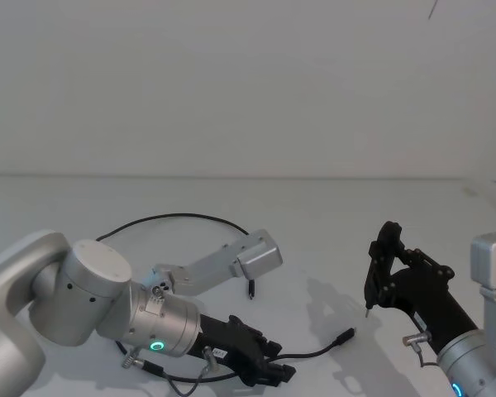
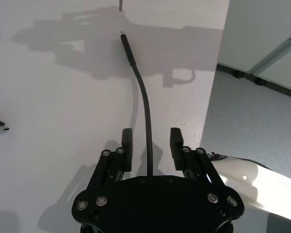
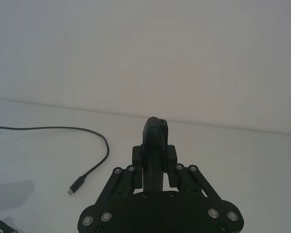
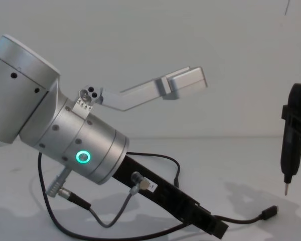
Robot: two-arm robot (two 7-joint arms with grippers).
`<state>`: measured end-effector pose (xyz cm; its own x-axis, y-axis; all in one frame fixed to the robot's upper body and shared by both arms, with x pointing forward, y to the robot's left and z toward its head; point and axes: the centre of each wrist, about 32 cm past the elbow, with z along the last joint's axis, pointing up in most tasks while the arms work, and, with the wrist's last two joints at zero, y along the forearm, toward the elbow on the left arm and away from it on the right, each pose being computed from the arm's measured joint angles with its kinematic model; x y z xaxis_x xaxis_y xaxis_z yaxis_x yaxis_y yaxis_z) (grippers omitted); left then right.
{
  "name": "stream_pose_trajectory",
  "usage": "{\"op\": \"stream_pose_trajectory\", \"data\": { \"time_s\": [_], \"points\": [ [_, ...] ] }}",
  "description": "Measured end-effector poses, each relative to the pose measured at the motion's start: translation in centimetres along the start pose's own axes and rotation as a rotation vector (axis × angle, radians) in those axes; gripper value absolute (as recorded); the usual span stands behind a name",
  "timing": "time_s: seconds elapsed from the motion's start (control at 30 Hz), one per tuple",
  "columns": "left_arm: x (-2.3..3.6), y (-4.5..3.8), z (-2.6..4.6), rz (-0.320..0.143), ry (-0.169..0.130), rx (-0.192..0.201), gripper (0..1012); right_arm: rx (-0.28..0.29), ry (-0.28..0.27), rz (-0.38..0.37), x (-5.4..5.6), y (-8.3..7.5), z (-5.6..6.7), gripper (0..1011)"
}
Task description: Pick up the data cable with the one hand.
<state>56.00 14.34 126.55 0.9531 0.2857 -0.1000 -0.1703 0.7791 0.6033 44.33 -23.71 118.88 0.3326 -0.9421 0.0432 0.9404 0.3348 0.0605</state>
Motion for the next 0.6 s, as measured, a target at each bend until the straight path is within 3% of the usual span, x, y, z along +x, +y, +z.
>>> {"op": "stream_pose_trajectory", "data": {
  "time_s": [0.4, 0.5, 0.6],
  "points": [
    [-0.04, -0.07, 0.04, 0.003, -0.001, 0.001, 101, 0.0, 0.0, 0.0, 0.0, 0.0, 0.0, 279],
    [-0.05, -0.09, 0.04, 0.003, -0.001, 0.002, 38, 0.0, 0.0, 0.0, 0.0, 0.0, 0.0, 279],
    [-0.06, -0.1, 0.04, 0.003, -0.002, 0.002, 36, 0.0, 0.0, 0.0, 0.0, 0.0, 0.0, 279]
  ]
}}
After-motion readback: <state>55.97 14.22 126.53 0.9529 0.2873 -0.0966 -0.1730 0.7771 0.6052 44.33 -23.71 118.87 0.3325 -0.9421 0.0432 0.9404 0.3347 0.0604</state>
